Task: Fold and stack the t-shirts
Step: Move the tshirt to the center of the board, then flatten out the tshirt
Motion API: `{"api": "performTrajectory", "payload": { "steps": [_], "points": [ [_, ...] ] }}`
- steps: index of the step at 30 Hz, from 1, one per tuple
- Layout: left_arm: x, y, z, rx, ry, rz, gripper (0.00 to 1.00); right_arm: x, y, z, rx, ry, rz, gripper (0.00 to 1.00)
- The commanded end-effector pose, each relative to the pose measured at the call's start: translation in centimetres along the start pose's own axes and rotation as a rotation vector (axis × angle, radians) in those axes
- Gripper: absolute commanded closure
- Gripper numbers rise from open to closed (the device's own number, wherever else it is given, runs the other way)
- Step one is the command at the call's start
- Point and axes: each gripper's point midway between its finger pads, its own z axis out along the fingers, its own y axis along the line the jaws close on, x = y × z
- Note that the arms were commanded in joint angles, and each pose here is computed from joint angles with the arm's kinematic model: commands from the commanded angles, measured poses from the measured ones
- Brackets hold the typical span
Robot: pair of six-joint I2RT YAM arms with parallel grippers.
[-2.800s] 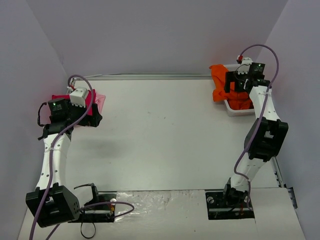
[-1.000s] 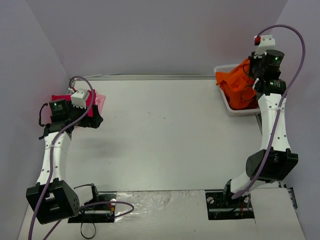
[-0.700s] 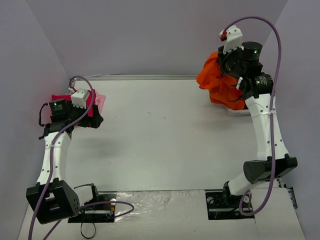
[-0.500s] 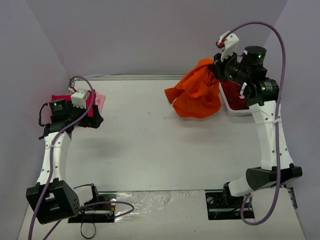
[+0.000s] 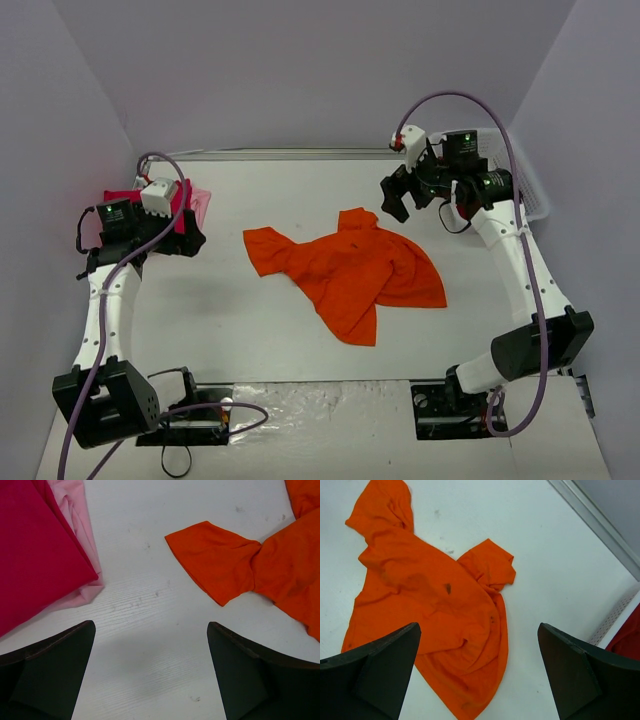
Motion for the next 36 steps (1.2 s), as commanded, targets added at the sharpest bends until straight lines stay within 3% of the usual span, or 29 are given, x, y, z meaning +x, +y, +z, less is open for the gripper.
{"api": "performTrajectory", "payload": {
  "steps": [1,11,20,36],
  "points": [
    [-1.3,-0.3,-0.7,0.010,-0.042,0.027,0.06,1.5,-0.1,0.3,0.003,0.039,0.005,0.00],
    [-0.3,-2.9,-0.1,0.169,0.005,0.051,0.06,9.2,2.9,1.8,-0.075,0.197,0.067,0.01],
    [-0.5,-0.4,0.0,0.041,0.027,0.033,0.06,13.0,11.2,4.1,-0.252,0.375,-0.077,0.04],
    [0.7,0.2,0.6,0.038,0.066,0.016,0.06,19.4,16.5,8.9,-0.365,0.663,-0.245,0.20]
  ]
}}
